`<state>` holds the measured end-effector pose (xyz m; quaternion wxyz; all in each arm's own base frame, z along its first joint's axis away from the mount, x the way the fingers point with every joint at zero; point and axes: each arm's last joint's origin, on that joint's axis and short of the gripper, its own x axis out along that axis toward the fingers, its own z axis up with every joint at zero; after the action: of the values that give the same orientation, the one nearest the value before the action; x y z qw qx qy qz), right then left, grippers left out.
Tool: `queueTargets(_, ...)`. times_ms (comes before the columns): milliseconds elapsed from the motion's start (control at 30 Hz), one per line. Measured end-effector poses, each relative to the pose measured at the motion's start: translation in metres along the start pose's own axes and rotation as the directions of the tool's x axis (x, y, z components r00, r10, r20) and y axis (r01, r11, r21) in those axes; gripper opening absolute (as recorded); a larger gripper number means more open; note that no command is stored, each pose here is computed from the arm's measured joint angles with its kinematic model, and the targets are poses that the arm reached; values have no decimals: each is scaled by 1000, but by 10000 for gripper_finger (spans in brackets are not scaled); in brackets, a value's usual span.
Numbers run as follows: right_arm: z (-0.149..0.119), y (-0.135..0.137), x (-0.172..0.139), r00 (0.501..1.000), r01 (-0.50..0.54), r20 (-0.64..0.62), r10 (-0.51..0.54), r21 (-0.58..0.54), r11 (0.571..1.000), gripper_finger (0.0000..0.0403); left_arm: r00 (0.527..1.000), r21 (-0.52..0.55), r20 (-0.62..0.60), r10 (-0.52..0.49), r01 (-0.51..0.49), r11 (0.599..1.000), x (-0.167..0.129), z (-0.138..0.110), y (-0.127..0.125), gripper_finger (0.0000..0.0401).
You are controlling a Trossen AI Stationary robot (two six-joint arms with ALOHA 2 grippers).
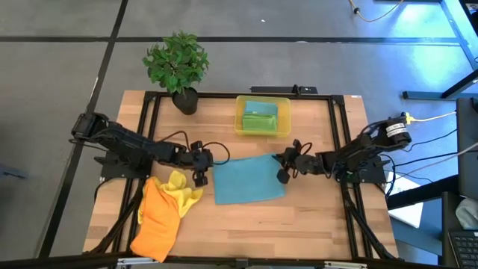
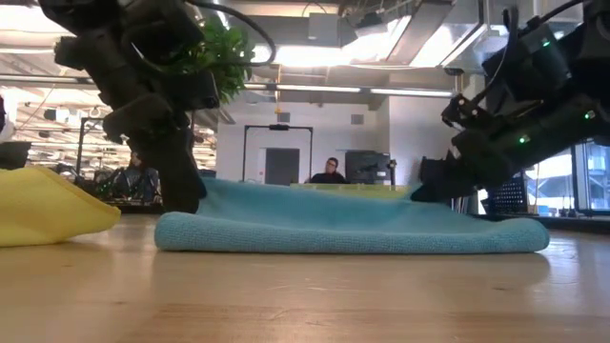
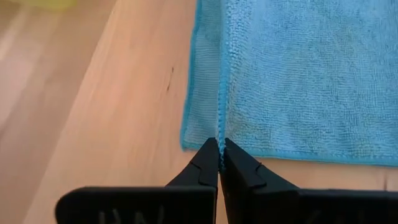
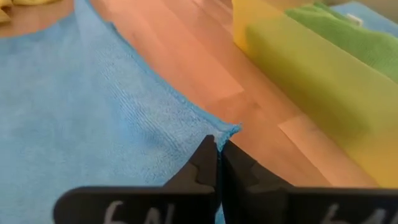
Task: Fold microfiber towels
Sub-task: Fold the blue microfiber towel
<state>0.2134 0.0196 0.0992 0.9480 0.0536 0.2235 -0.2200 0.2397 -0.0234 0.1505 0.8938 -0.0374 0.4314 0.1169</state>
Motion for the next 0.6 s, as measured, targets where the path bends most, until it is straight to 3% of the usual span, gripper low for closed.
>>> queueTargets(333,-1,-7,5,999,45,-6,-45,12,999,77,1000,-18,-16,-17,17,1000,1,0,4,49)
queueTargets(500,2,-4,5,1000,-1,-6,1,11,1000,115,995,-1,-97,-13,13,1000,-8,-6,6,68)
queueTargets(600,5,-4,3,1000,-14,8,14,-1,1000,134,998,-26,-69,-3,1,1000,-21,-4,8,70)
